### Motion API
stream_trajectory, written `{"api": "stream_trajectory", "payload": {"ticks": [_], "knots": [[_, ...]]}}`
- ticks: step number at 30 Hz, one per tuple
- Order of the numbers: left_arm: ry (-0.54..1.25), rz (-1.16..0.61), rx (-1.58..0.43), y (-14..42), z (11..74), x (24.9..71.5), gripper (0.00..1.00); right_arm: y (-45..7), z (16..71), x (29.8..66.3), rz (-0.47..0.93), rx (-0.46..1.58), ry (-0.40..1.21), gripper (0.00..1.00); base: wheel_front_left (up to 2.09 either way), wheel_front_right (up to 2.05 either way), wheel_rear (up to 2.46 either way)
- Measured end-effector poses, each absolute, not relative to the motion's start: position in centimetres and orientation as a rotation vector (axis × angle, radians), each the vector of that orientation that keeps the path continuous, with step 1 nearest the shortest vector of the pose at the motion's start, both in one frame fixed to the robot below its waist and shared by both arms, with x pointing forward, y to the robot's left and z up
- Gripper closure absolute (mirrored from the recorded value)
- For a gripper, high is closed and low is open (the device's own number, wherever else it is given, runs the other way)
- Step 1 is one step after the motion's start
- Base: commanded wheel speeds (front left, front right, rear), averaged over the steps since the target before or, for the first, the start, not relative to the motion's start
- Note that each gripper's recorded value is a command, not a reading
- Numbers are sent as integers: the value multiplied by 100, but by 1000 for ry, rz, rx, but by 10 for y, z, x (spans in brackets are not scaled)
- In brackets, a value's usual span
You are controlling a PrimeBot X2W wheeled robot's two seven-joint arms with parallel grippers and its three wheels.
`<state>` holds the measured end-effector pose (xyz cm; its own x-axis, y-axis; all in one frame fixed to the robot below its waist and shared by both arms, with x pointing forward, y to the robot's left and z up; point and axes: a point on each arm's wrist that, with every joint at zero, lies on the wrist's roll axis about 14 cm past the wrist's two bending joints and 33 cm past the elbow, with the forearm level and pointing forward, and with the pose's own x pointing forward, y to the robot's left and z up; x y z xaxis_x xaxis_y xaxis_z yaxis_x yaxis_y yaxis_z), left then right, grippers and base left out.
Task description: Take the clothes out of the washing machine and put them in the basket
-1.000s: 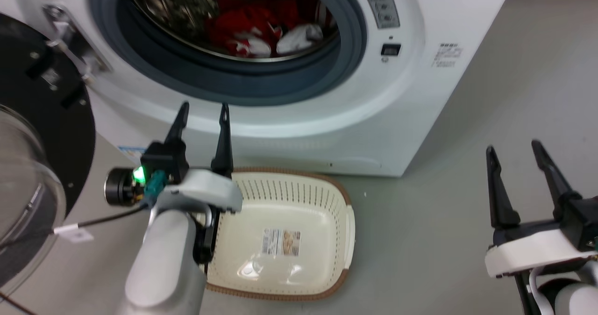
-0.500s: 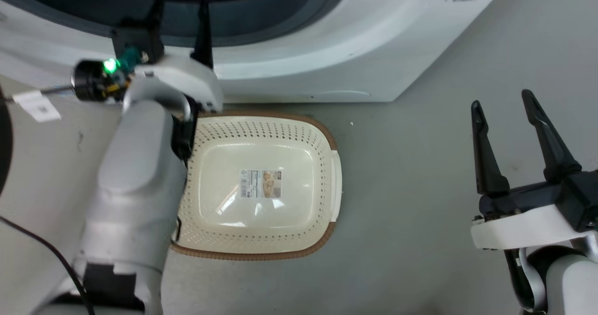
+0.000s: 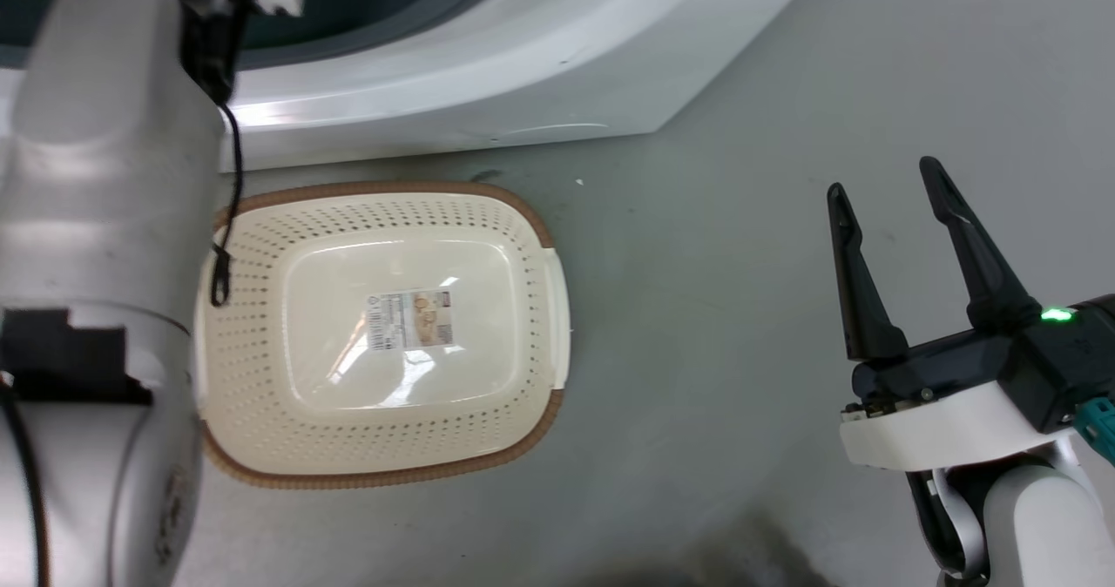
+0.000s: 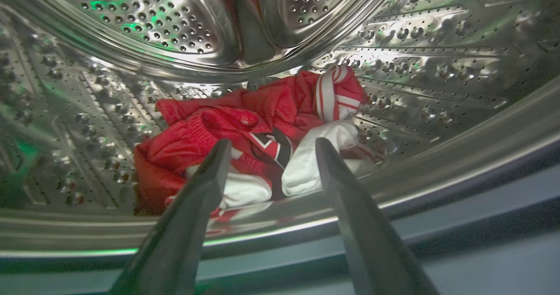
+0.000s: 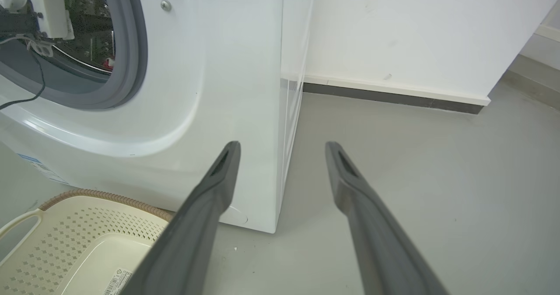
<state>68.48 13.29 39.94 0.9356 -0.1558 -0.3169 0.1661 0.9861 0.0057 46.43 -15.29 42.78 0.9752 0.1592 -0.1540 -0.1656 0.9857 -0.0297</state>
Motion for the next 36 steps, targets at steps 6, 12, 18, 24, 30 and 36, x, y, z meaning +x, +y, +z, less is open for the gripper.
{"api": "stream_trajectory", "payload": {"ticks": [6,12,18,24,30,36], "knots": [[433,-192,17,122,387,706,0,-164,419,455,133,-42,187,0,0,0,0],[544,-205,11,117,369,721,0,-161,406,444,141,-32,233,0,0,0,0],[616,-236,1,100,353,737,0,-164,392,436,131,-31,285,0,0,0,0],[738,-259,1,86,318,735,0,-169,379,427,112,-21,329,0,0,0,0],[831,-234,-4,86,311,727,0,-167,379,413,105,-6,350,0,0,0,0],[827,-194,-9,87,305,732,100,-168,376,412,97,8,355,0,0,0,0]]}}
